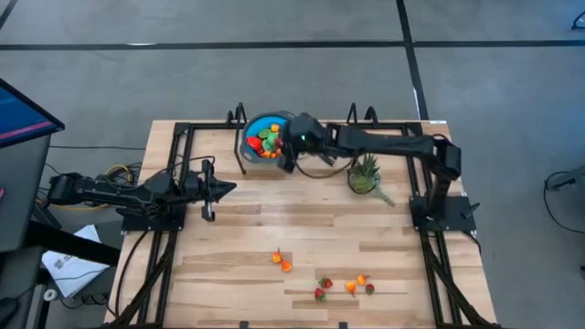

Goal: Pick & Place Fruit
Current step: Put the strawberry into the basket

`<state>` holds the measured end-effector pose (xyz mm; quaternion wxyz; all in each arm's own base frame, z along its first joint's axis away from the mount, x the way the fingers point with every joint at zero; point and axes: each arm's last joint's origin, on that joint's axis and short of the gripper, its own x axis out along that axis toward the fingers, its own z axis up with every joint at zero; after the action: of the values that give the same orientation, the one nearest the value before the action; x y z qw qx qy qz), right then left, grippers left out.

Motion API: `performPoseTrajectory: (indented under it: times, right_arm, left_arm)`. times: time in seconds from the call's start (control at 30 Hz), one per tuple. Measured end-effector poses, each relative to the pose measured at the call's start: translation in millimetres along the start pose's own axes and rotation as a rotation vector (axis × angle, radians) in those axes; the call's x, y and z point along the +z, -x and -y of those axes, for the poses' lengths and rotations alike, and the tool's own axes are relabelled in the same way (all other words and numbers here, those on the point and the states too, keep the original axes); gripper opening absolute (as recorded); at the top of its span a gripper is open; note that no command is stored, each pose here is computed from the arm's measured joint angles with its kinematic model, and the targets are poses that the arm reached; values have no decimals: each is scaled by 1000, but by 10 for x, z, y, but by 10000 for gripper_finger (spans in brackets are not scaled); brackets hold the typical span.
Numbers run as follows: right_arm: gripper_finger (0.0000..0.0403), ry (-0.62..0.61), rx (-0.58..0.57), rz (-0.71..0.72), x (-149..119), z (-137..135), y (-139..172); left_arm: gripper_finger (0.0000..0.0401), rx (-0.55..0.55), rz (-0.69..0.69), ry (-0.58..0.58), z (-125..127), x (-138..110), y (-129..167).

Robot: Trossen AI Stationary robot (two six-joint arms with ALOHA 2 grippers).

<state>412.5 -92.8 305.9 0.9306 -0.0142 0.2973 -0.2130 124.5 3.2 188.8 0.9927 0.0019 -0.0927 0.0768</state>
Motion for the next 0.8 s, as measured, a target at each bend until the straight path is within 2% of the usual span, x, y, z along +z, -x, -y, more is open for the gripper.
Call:
performPoseTrajectory:
  times: [0.33, 0.57, 0.67, 0.8]
  right_arm:
    - [118, -25, 119, 24, -154, 388, -495]
    - [125, -53, 81, 43, -198, 581, -636]
    - [151, -66, 72, 19, -244, 633, -664]
    - [211, -61, 72, 15, -246, 631, -663]
  left_arm:
    - [4, 115, 4, 1, -34, 6, 2]
    - [4, 133, 8, 2, -39, 10, 3]
    - [4, 134, 10, 2, -39, 12, 3]
    - [4, 133, 11, 4, -39, 13, 3]
